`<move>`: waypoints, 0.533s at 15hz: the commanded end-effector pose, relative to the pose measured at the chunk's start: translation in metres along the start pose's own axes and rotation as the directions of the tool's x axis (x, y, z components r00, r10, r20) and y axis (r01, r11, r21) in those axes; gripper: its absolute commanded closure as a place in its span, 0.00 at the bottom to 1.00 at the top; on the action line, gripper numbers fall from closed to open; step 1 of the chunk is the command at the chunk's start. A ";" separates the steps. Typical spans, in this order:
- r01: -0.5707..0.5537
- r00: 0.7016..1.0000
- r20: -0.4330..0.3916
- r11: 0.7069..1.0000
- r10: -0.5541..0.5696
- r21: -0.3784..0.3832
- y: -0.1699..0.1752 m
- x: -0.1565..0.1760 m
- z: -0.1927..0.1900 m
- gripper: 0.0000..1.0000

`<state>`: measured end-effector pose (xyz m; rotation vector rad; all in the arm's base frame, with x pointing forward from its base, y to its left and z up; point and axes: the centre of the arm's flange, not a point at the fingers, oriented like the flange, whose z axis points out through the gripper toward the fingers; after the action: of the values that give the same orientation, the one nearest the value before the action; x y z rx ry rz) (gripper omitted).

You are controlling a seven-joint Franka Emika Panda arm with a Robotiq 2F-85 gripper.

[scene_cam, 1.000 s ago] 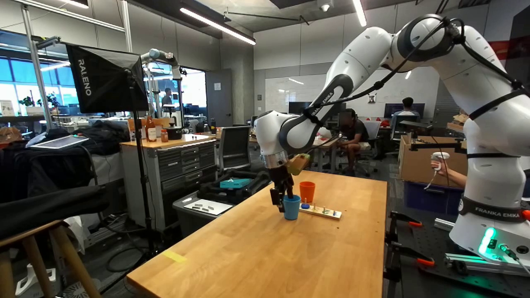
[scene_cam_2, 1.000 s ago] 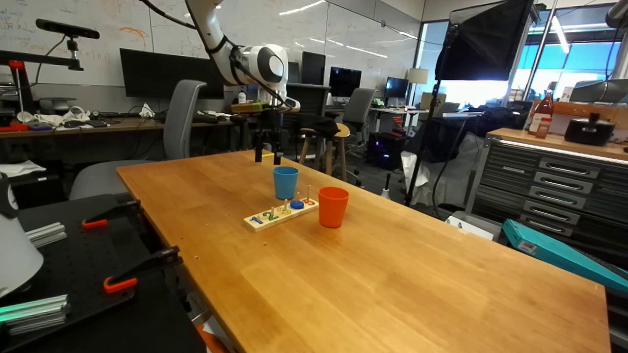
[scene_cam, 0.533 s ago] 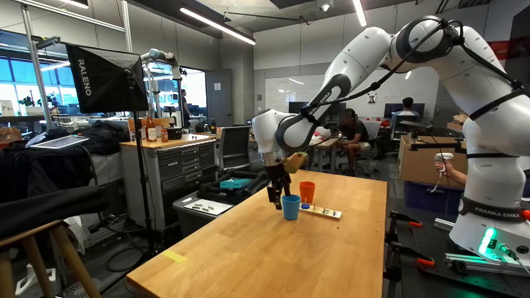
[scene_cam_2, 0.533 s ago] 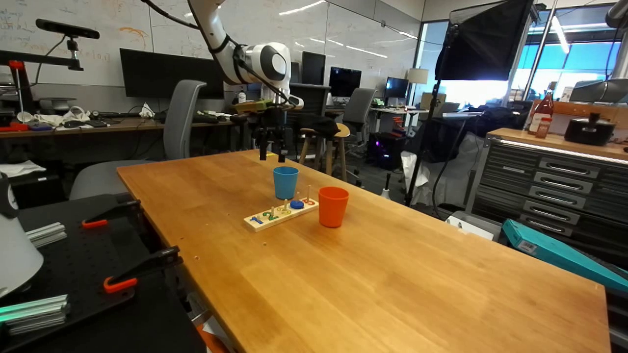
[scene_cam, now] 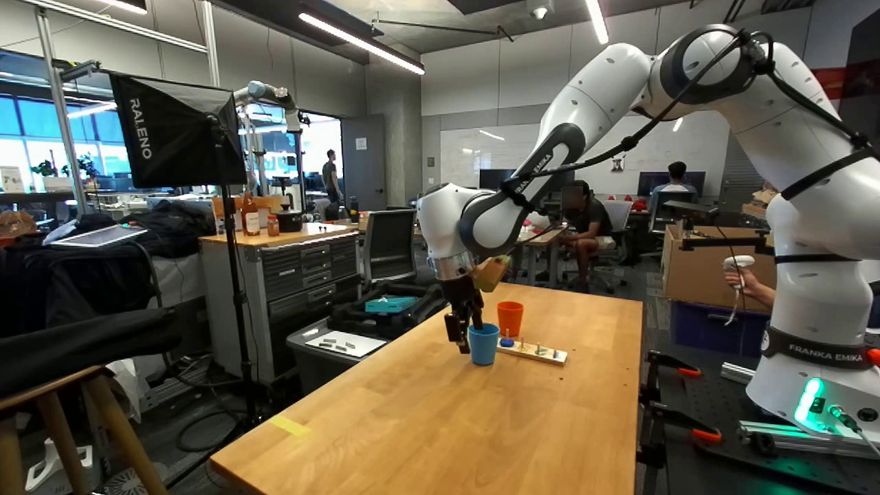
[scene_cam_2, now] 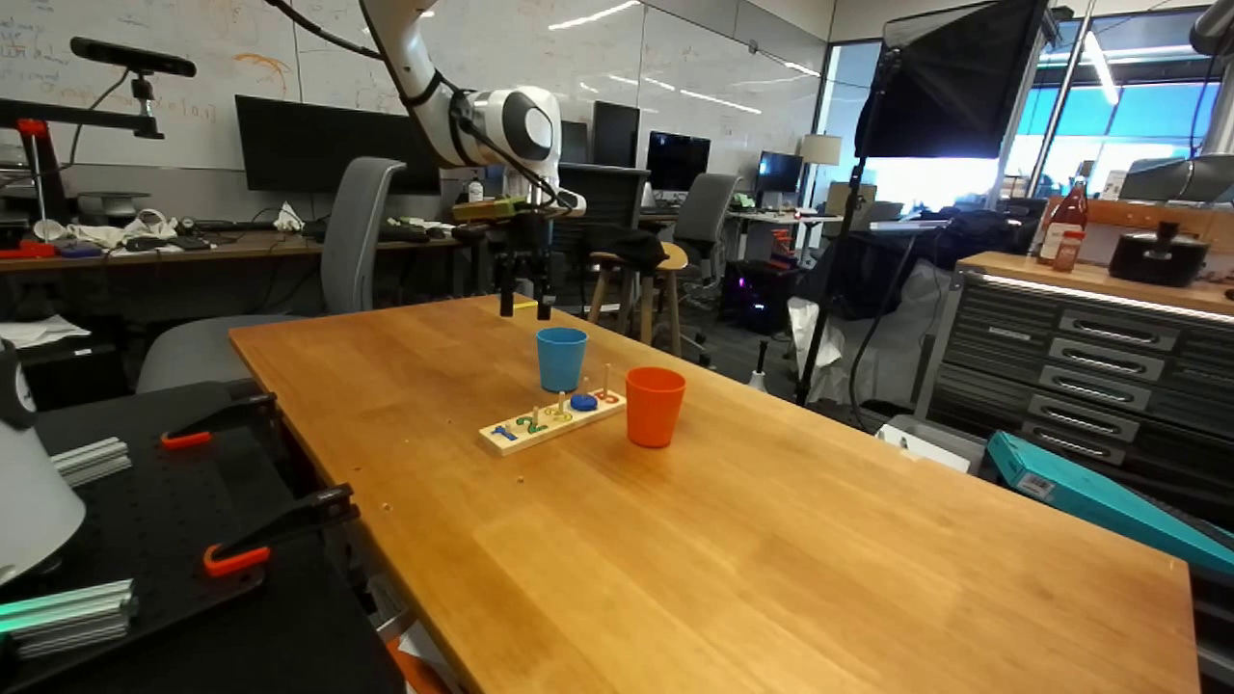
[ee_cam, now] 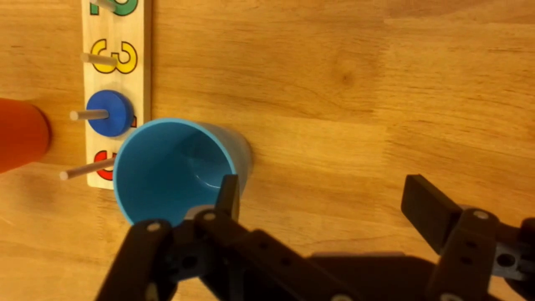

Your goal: Put the blue cup in the orange cup

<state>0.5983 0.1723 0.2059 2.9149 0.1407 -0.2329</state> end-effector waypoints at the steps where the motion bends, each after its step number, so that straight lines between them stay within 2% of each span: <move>1: 0.012 0.999 0.030 0.998 -0.010 -0.054 -0.006 -0.020 -0.010 0.00; 5: 0.010 1.000 0.024 0.998 -0.009 -0.054 -0.013 -0.017 -0.019 0.00; 8: -0.001 1.000 -0.023 0.998 -0.001 -0.068 0.001 0.007 -0.017 0.00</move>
<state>0.5879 0.1873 0.2159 2.8762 0.1719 -0.2541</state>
